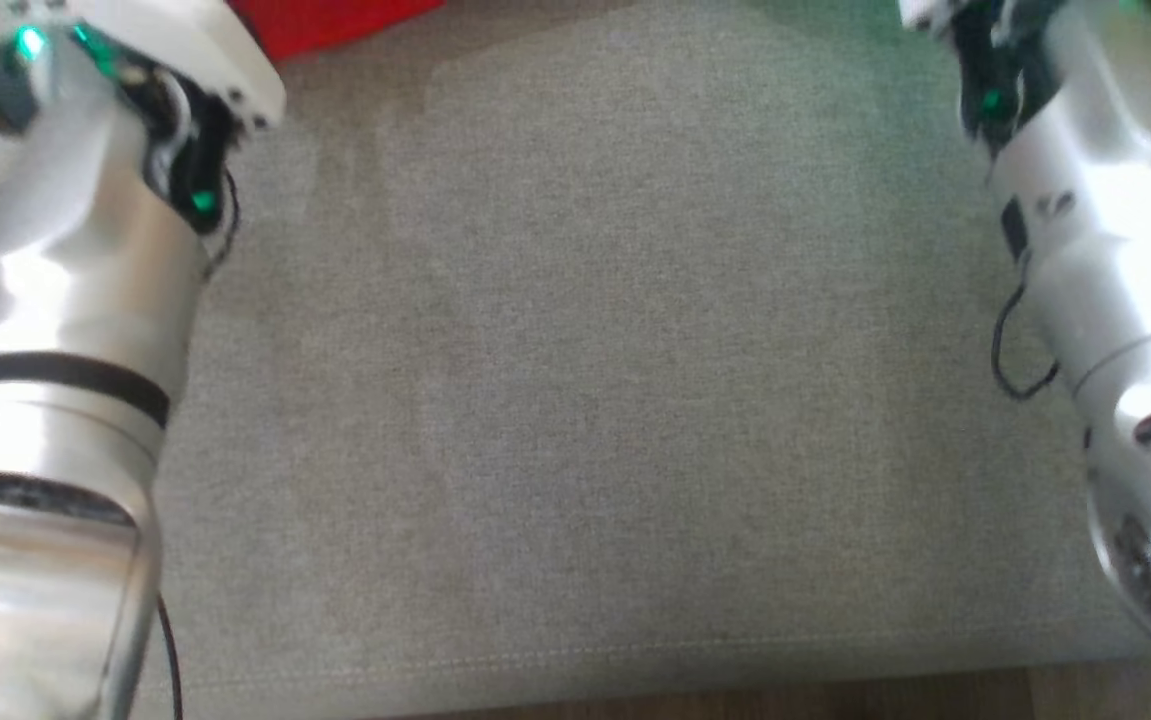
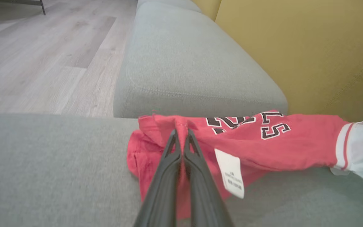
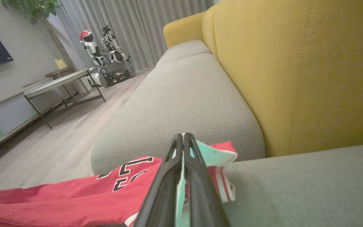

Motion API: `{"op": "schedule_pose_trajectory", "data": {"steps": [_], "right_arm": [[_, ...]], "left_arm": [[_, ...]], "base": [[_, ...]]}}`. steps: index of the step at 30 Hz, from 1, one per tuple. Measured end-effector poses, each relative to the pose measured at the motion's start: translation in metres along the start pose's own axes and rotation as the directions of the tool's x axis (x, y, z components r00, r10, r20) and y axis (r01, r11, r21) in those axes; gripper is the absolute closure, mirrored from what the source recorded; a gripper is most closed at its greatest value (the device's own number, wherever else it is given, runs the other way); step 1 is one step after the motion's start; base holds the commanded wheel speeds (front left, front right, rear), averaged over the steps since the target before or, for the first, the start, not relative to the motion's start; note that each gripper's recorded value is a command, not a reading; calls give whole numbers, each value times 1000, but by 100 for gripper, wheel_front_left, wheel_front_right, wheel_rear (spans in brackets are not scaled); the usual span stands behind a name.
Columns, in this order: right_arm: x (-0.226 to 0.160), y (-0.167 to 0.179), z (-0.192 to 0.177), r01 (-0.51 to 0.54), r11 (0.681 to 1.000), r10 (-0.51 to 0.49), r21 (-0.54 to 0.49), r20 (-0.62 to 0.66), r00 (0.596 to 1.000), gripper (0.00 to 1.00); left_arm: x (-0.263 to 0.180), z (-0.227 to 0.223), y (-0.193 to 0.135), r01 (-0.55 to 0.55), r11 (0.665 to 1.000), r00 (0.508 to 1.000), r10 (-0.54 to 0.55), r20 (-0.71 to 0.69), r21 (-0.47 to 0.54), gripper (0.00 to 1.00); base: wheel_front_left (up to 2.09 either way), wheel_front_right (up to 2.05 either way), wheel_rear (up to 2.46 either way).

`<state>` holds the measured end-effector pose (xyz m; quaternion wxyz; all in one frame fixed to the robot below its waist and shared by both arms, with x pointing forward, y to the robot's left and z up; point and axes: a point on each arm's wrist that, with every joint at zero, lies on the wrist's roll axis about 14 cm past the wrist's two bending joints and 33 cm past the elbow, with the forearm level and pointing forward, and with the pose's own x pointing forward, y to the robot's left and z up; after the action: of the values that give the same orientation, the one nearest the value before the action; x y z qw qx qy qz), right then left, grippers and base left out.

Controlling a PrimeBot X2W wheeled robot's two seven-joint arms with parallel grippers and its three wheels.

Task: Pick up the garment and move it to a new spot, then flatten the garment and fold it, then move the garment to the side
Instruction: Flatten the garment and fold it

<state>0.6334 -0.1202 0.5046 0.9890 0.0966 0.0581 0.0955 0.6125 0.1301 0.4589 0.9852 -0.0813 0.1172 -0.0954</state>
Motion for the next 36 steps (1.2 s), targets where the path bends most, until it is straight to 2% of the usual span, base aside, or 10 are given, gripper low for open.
{"op": "schedule_pose_trajectory", "data": {"steps": [8, 16, 21, 22, 23, 26, 28, 32, 36], "right_arm": [[-42, 2, -29, 5, 995, -4, 99, -8, 1000, 100], [-138, -6, -73, 47, 982, -45, 185, -14, 999, 100], [-197, -10, -77, 82, 970, -86, 228, 10, 996, 100], [-197, -10, -77, 82, 970, -86, 228, 10, 996, 100], [-220, -11, -77, 97, 969, -98, 229, -4, 995, 100], [-240, -12, -74, 115, 963, -114, 243, -16, 993, 100], [-269, -11, -69, 132, 961, -126, 244, -42, 991, 100], [-294, -13, -68, 154, 956, -139, 248, -77, 987, 100], [-320, -11, -77, 175, 939, -142, 295, -131, 981, 100]], "left_arm": [[-36, -13, -4, 1, 998, 1000, -1, 4, -58, 100], [-116, -42, -12, 9, 996, 999, -4, 52, -83, 100], [-165, -45, -10, -18, 994, 994, 30, 109, -106, 100], [-165, -45, -10, -18, 994, 994, 30, 109, -106, 100], [-181, -44, -11, -26, 995, 991, 38, 129, -99, 100], [-197, -45, -11, -32, 995, 989, 46, 142, -94, 100], [-218, -45, -13, -41, 995, 989, 53, 141, -86, 100], [-237, -43, -12, -68, 994, 988, 79, 133, -89, 100], [-257, -46, -11, -100, 991, 988, 110, 107, -94, 100]], "base": [[0, 0, 0], [0, 0, 0], [0, 0, 0], [0, 0, 0], [0, 0, 0], [0, 0, 0], [0, 0, 0], [0, 0, 0], [0, 0, 0]]}}
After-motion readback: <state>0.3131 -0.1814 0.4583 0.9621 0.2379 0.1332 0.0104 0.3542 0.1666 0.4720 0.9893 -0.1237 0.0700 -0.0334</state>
